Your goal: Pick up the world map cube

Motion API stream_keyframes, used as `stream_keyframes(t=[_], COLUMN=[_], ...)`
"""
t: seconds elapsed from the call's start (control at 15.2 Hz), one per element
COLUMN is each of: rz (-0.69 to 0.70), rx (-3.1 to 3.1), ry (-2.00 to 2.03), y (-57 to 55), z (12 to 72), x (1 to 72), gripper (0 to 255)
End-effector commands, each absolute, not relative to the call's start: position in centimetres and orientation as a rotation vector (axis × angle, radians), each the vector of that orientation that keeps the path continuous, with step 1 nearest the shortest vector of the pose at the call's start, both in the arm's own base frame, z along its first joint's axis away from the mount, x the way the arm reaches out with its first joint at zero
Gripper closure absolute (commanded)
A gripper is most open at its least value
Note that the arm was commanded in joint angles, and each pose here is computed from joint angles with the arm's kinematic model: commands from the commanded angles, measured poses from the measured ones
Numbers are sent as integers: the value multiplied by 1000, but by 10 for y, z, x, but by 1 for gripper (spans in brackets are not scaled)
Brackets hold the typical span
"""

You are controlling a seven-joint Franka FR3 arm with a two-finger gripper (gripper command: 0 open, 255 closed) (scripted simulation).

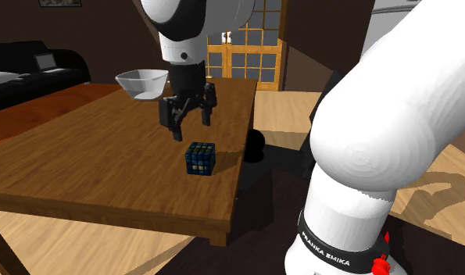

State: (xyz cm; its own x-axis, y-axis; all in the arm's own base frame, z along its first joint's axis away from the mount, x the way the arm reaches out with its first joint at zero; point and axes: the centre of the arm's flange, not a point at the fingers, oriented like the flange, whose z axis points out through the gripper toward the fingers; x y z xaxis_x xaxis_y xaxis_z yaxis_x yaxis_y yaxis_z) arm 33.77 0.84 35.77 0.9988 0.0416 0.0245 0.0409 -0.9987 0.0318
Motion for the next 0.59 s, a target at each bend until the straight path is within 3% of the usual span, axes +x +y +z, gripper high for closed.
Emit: stream_keyframes(t=[0.0,0.53], rz=[40,40], rx=[3113,3113], ry=[83,83], y=[7,7], z=[339,299], x=[339,339], gripper=[0,0])
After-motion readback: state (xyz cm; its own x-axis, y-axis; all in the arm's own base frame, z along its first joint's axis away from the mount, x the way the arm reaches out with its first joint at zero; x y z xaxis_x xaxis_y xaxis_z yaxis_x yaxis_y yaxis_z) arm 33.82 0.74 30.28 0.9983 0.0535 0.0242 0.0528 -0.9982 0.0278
